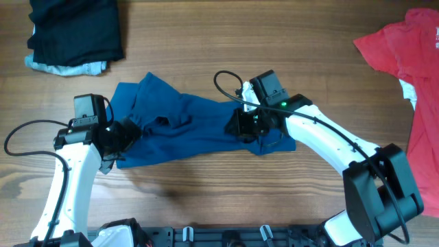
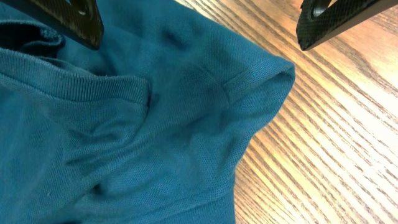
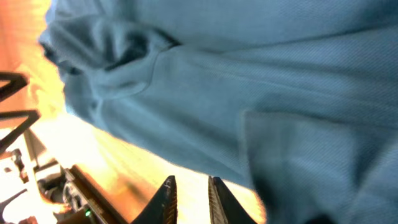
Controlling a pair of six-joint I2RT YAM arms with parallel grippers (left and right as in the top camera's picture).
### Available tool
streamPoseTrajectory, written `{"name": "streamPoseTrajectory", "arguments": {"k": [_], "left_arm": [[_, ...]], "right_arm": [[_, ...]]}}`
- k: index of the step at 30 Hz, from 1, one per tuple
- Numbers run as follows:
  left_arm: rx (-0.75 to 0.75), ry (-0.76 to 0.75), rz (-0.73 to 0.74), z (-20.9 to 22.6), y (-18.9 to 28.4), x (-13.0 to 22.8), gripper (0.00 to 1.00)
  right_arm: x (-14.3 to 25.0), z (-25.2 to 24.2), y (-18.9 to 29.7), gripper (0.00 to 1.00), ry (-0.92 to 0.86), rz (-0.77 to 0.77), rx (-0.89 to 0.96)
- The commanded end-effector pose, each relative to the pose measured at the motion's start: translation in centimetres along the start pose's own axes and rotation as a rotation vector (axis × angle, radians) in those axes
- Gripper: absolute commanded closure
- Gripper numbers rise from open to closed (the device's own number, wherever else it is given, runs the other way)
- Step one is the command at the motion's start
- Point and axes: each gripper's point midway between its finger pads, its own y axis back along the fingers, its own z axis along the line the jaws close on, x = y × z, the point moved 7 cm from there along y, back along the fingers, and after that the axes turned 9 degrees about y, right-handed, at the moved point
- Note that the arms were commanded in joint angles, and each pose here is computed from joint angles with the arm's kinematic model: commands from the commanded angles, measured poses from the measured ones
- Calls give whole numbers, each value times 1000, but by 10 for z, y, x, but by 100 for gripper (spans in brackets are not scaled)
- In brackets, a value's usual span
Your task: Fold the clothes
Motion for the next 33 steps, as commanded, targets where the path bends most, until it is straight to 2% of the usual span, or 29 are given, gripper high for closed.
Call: {"name": "streamPoseTrajectory", "arguments": {"k": [1, 2, 3, 4, 5, 7, 9, 14, 17, 20, 26, 28, 30, 32, 33], "left_arm": [[5, 4, 4, -1, 1, -2, 0], [5, 4, 4, -1, 1, -2, 0], [5, 4, 4, -1, 1, -2, 0], [5, 4, 4, -1, 1, -2, 0], [5, 4, 4, -1, 1, -2, 0], [5, 4, 4, -1, 1, -2, 0], [5, 4, 4, -1, 1, -2, 0], [5, 4, 4, -1, 1, -2, 0], [6, 3, 3, -1, 1, -2, 0], [6, 3, 3, -1, 1, -2, 0], [8, 3, 1, -1, 1, -3, 0], [8, 3, 1, -1, 1, -3, 0], [8, 3, 1, -1, 1, -3, 0], [8, 3, 1, -1, 1, -3, 0], [8, 3, 1, -1, 1, -3, 0]], "right_arm": [[-23, 7, 33, 79, 4, -35, 7], [-32, 2, 55, 71, -7, -60, 57], [-38, -2, 75, 57, -10, -86, 91], [-44, -9, 93, 47, -12, -113, 124], [-48, -20, 109, 48, -49, -135, 169], [-46, -48, 120, 60, -119, -145, 272], [-43, -65, 114, 62, -154, -121, 335], [-34, -97, 45, 75, -226, 36, 233], [-34, -92, 10, 74, -223, 97, 72], [-31, -82, -11, 78, -186, 133, 37], [-54, -57, 6, 77, -149, 51, 33], [-66, -45, 30, 67, -112, -15, 80], [-68, -50, 54, 33, -120, -68, 162], [-61, -72, 81, 18, -188, -89, 293], [-57, -83, 91, 14, -213, -83, 351]]}}
